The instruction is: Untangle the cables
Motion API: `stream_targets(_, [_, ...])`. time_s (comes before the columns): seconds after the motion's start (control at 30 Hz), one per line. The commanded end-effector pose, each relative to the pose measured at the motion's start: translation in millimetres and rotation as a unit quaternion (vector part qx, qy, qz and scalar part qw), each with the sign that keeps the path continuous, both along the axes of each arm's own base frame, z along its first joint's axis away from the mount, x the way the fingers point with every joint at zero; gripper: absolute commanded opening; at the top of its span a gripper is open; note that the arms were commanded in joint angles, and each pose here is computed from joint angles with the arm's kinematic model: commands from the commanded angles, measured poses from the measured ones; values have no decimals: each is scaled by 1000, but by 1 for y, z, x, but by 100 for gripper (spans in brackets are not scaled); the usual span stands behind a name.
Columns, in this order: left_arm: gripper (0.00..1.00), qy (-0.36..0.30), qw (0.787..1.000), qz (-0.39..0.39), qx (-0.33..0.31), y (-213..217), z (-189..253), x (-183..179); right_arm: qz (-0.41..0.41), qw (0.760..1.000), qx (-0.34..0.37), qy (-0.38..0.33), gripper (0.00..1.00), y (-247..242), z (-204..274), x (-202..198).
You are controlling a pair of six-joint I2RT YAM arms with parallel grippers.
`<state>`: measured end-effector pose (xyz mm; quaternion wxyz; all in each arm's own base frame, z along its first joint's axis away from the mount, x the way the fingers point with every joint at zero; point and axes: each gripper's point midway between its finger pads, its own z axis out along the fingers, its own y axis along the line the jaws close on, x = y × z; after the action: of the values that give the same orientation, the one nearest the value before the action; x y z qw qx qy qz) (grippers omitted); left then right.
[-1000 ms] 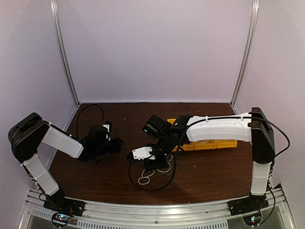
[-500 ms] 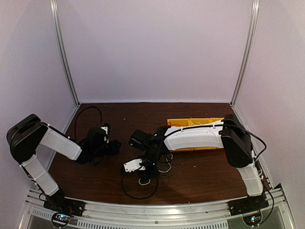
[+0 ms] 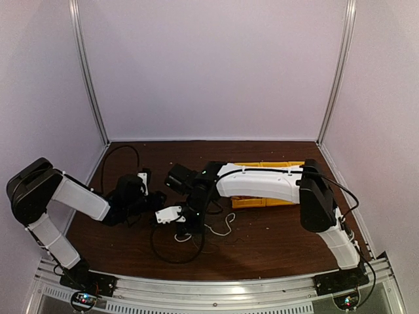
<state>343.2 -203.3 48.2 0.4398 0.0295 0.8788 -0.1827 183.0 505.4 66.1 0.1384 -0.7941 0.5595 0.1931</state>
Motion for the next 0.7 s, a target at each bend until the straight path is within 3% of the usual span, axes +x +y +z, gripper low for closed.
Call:
stream_targets(0.0, [61,-110,989,-73,-68,-18,63,-10,-19,993,114,-25,0,20,121,2])
stream_targets(0.17, [61,-238,956,-131,-112,-21,136,-49,-101,967,225,-69,0,11,217,43])
stream_targets(0.3, [62,-306,930,-165,-118,-28,183,-76,-191,932,308,-21,0,-10,268,90])
stream_targets(0.53, [64,-308,896,-298,-115,-86,187,-104,-226,923,312,7,0,-15,258,107])
stream_targets(0.67, [64,-313,889,-321,-99,-118,182,-96,-219,925,309,19,0,-13,254,104])
